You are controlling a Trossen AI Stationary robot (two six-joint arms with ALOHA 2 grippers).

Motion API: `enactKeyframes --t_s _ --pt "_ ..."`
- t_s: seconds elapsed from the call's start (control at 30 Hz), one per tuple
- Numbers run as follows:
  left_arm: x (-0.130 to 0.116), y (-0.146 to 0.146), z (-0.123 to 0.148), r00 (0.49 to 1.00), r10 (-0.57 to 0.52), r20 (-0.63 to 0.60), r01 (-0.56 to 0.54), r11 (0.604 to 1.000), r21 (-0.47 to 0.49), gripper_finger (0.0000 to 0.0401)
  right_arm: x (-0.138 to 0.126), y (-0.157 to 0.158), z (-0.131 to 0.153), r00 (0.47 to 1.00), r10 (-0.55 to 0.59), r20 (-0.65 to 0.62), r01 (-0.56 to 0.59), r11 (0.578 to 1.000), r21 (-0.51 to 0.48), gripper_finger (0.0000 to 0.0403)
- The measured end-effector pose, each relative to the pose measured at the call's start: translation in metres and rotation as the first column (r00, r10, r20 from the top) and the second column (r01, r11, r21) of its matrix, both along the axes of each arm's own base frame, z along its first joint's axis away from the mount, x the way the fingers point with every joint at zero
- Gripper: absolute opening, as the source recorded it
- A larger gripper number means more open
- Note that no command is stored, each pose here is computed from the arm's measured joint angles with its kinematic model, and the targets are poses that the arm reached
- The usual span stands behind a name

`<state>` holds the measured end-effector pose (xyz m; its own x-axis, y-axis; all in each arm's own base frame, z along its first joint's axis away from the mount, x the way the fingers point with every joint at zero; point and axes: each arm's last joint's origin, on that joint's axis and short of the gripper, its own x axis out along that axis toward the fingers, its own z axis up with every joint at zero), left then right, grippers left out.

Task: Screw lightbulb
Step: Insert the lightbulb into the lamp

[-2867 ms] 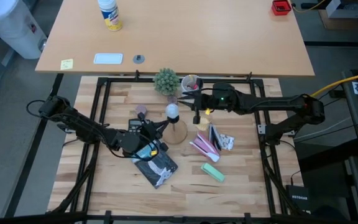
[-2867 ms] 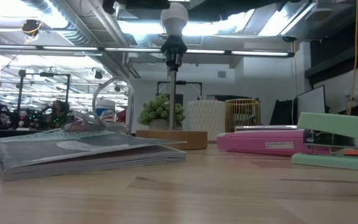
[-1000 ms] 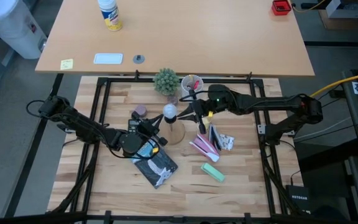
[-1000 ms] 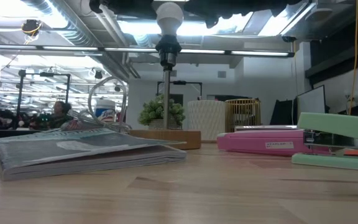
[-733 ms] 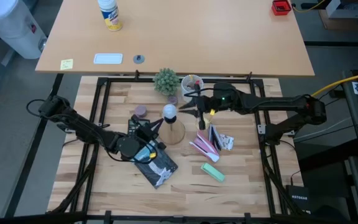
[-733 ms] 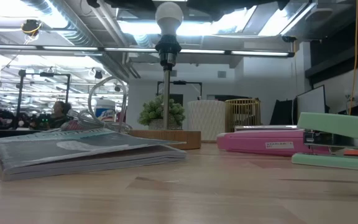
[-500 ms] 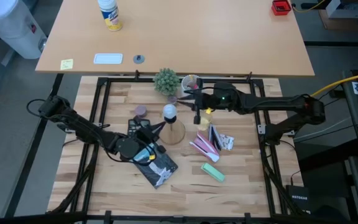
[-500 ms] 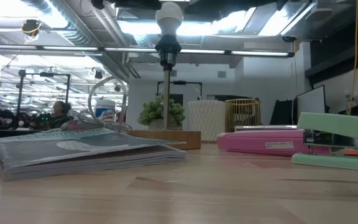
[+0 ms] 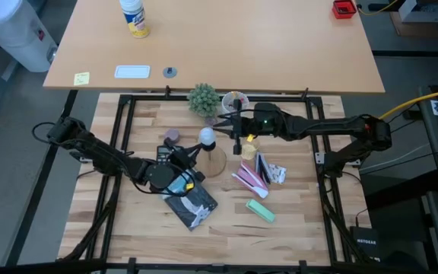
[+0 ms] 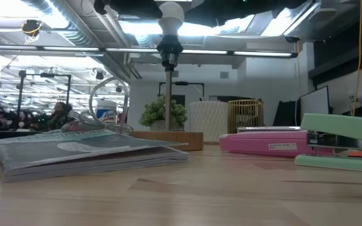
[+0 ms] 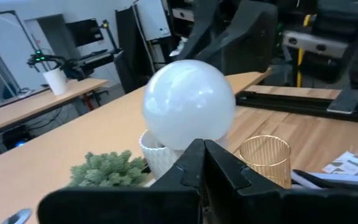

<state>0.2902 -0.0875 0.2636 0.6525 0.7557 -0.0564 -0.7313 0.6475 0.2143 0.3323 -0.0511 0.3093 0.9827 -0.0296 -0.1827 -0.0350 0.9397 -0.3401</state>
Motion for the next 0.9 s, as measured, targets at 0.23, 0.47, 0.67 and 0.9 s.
enactKeyframes --t_s 0.23,0.47,0.67,0.9 --pt "-0.0012 0.0004 -0.0002 0.999 0.043 -0.004 -0.043 0.999 0.011 0.0001 -0.0008 0.0020 -0.0016 0.998 0.068 -0.018 -0.066 0.994 0.083 0.0044" --pt "-0.0019 0.0009 -0.0021 0.998 0.060 -0.021 -0.060 0.998 0.021 0.0001 -0.0012 0.0028 -0.0033 0.996 0.078 -0.034 -0.074 0.990 0.118 0.0044" --pt "-0.0023 0.0013 -0.0035 0.997 0.067 -0.037 -0.066 0.997 0.029 0.0001 -0.0015 0.0036 -0.0049 0.995 0.088 -0.050 -0.081 0.989 0.125 0.0044" --pt "-0.0026 0.0013 -0.0036 0.996 0.076 -0.037 -0.074 0.997 0.031 0.0001 -0.0016 0.0048 -0.0049 0.991 0.124 -0.048 -0.117 0.984 0.134 0.0044"
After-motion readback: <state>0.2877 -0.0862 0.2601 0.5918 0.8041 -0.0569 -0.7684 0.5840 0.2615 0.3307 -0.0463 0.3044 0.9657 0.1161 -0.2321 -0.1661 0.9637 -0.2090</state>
